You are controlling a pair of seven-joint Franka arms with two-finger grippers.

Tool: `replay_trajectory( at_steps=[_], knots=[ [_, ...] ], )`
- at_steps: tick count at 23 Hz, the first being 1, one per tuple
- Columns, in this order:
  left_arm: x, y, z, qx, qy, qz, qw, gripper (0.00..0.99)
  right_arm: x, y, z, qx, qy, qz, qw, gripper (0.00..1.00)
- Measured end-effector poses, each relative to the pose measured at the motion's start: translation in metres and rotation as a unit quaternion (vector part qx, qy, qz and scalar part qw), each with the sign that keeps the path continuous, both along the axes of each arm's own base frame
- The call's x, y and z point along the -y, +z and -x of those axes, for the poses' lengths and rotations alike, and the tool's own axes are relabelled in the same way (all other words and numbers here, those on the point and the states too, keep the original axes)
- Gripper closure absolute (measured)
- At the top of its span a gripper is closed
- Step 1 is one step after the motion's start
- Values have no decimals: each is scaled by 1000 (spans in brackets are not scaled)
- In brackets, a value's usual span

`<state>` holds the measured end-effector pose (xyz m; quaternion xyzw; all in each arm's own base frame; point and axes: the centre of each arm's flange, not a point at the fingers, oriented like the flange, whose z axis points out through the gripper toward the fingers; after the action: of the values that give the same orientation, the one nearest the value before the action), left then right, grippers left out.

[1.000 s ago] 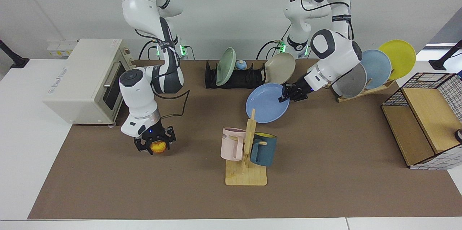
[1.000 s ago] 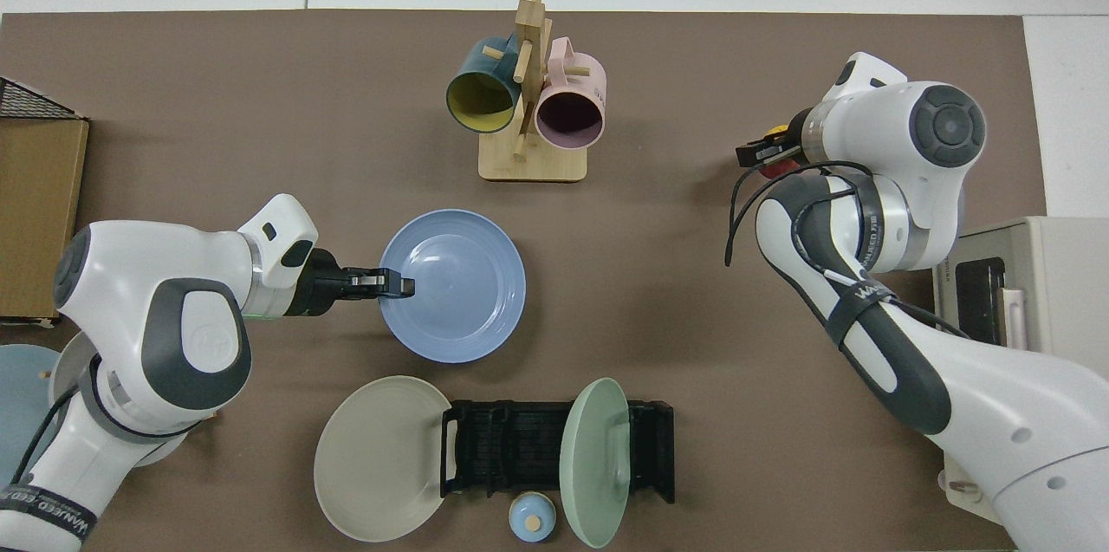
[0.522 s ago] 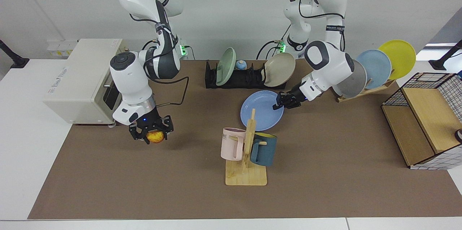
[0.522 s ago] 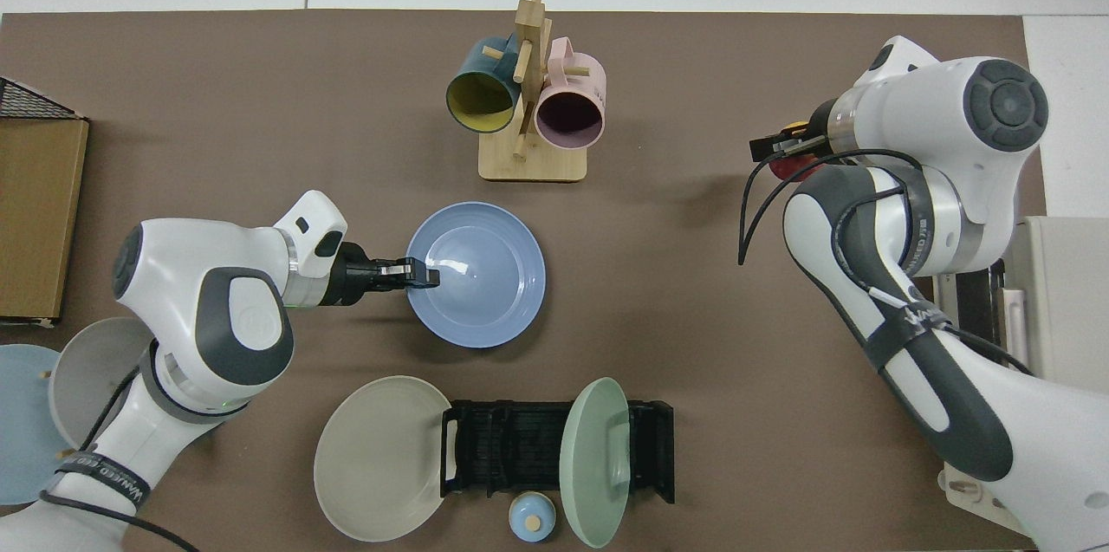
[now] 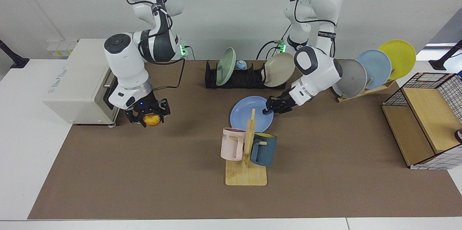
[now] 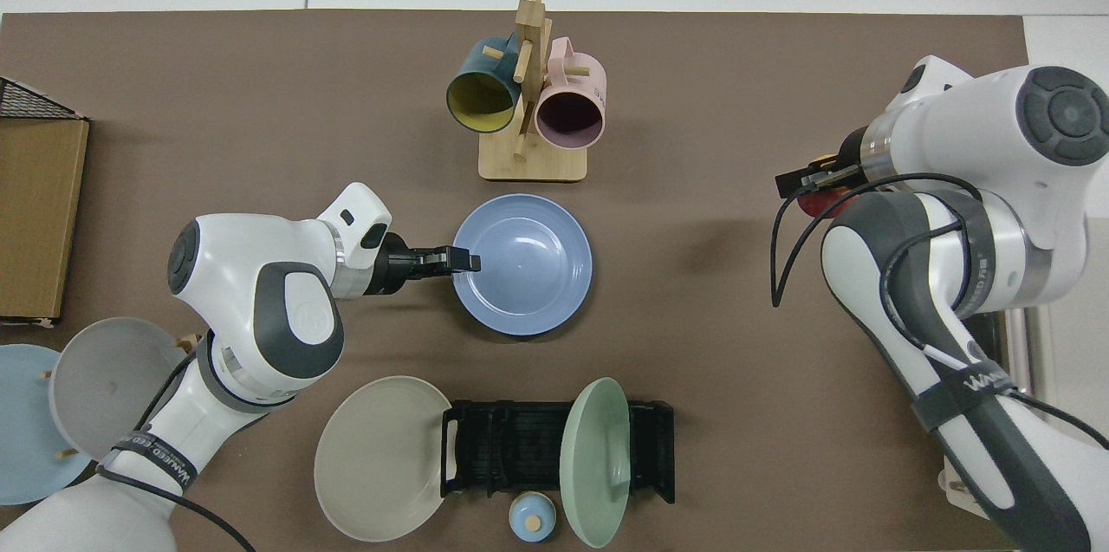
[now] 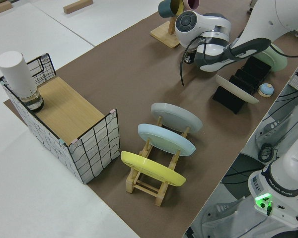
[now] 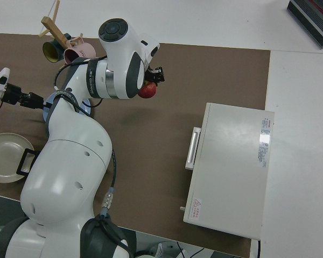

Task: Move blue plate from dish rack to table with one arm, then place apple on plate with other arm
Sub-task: 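Open the left gripper and draw it back while the right gripper lifts the apple, then carry the apple with the right gripper and lower it onto the blue plate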

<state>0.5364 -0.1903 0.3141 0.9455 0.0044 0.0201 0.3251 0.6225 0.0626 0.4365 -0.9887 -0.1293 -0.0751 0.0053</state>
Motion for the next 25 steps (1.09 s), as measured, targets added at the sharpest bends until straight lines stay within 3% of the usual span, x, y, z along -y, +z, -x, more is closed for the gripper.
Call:
replay_trajectory(
  at_steps=[2,5,7,10,14,17,22,25],
  knots=[
    [2,5,-3,2,-4,-22,1000,379,1,-1,1,-2,-1,0,1000,313],
    [4,19,-12,6,-4,-61,998,339,8,-3,1,-2,-6,1,1000,313],
    [5,31,-16,8,-2,-86,996,260,11,-5,0,6,-9,0,1000,313],
    [10,51,-16,9,-17,-134,991,247,-3,-13,-4,20,-32,-6,999,313],
    [10,96,-12,2,-55,-208,977,247,-71,-42,-4,26,-65,-16,997,313],
    [4,141,-4,5,-72,-253,965,176,-120,-69,1,26,-67,-19,997,313],
    [-2,200,23,4,-82,-280,956,145,-184,-97,8,33,-93,-35,995,313],
    [-3,223,37,-8,-90,-289,953,101,-214,-99,13,33,-108,-43,993,313]
  ],
)
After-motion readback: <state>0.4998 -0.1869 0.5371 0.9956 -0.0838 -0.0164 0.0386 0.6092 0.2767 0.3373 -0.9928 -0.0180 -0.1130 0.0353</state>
